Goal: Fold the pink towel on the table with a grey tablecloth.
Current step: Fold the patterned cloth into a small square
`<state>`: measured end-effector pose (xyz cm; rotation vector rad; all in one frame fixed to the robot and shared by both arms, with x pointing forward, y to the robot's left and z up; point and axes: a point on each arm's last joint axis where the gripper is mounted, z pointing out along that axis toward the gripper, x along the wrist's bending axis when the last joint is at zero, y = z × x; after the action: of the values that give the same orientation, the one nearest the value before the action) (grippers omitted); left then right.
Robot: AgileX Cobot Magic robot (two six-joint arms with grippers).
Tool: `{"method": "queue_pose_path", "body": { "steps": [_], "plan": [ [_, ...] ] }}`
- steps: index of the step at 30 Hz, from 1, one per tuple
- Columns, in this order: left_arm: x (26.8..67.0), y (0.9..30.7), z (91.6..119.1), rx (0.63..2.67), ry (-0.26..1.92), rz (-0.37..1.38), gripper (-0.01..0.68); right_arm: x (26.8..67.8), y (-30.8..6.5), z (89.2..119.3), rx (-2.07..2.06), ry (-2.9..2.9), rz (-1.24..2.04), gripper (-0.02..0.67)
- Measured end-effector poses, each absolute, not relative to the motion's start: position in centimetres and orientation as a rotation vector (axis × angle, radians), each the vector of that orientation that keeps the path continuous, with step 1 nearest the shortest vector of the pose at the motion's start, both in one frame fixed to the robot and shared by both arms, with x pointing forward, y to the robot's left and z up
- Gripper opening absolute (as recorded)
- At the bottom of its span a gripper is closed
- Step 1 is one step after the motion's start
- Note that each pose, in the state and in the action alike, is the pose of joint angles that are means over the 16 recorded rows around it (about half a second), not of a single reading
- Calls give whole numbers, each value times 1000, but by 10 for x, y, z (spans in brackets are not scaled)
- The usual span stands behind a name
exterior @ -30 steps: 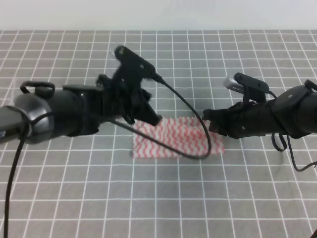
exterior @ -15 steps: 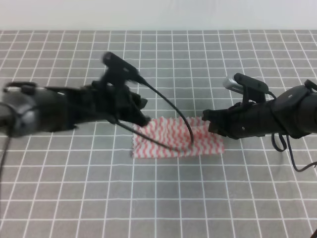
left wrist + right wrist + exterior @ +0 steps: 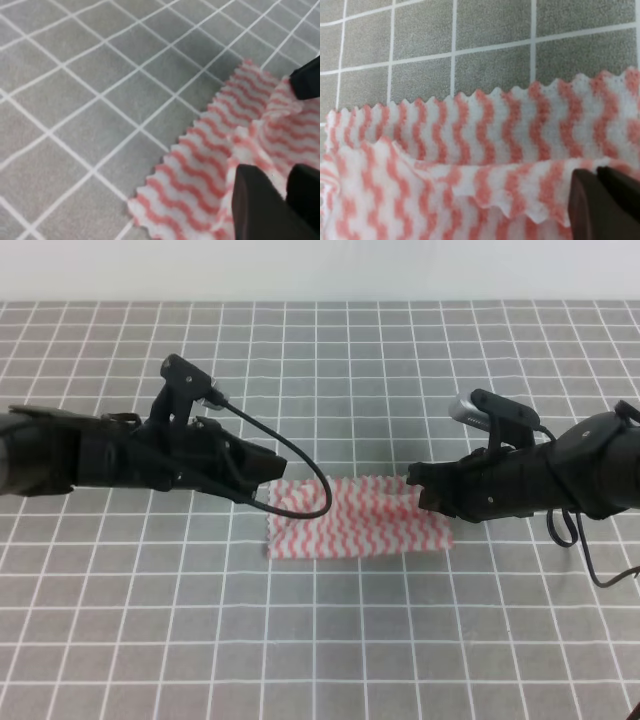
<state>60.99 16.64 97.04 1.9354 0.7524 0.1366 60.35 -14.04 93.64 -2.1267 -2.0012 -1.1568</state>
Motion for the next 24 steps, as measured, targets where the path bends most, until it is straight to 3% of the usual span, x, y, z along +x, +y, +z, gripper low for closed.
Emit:
{"method": "queue_pose_path", "body": {
  "steps": [10,24],
  "plan": [
    [621,163,960,1970,698,125,317,603,-141,938,-2122,-2005,-1162,-14],
    [625,160,937,2068,575,125,336,604,-141,938,-2127,-2007,-1163,-14]
  ]
}}
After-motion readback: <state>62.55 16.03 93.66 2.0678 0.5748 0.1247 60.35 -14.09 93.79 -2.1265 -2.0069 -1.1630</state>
